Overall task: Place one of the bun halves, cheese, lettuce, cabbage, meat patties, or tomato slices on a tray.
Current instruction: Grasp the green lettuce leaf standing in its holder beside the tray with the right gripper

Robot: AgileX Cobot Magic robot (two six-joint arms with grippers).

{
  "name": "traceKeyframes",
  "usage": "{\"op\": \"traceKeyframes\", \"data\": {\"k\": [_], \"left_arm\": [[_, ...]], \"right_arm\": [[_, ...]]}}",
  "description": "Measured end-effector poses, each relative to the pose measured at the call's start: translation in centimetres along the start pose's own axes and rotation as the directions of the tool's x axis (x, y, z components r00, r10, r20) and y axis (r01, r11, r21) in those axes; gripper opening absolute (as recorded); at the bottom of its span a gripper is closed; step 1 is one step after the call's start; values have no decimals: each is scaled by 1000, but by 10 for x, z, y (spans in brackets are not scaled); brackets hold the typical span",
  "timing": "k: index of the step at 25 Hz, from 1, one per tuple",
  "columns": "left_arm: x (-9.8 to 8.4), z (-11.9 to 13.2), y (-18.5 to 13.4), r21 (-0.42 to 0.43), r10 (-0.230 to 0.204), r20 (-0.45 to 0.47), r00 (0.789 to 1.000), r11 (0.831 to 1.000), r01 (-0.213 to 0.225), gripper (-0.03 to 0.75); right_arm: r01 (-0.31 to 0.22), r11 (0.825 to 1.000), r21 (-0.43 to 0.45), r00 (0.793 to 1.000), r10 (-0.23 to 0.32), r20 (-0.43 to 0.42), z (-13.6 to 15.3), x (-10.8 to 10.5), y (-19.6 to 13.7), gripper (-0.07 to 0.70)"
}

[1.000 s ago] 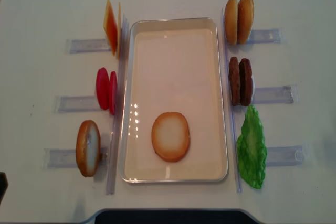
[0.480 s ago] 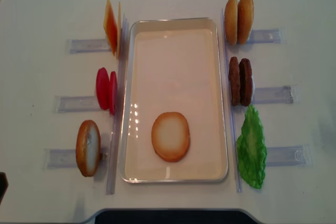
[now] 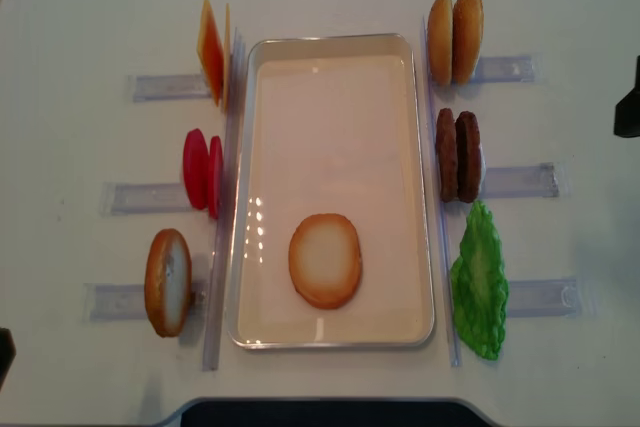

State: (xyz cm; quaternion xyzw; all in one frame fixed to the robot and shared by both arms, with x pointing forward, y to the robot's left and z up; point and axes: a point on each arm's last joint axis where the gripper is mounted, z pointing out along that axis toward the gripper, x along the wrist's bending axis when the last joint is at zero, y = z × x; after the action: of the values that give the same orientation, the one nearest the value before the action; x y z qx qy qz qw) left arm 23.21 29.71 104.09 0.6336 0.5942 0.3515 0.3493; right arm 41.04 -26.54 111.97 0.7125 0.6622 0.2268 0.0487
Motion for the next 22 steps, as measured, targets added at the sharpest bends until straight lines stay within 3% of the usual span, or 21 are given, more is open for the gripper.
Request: {"op": "traceKeyframes", "data": {"k": [9,17,22], "left_arm": [[0,0,0,0,0,0,1000,1000,0,-7],[0,0,0,0,0,0,1000,1000,0,-7],[0,0,0,0,0,0,1000,1000,0,-7]], "right_arm": [[100,993,69,995,-99,-13,8,51,-25,538],[107,979,172,993,-113,25,35,74,-29,538],[83,975,208,993,-98,63,49,77,-27,538]]}}
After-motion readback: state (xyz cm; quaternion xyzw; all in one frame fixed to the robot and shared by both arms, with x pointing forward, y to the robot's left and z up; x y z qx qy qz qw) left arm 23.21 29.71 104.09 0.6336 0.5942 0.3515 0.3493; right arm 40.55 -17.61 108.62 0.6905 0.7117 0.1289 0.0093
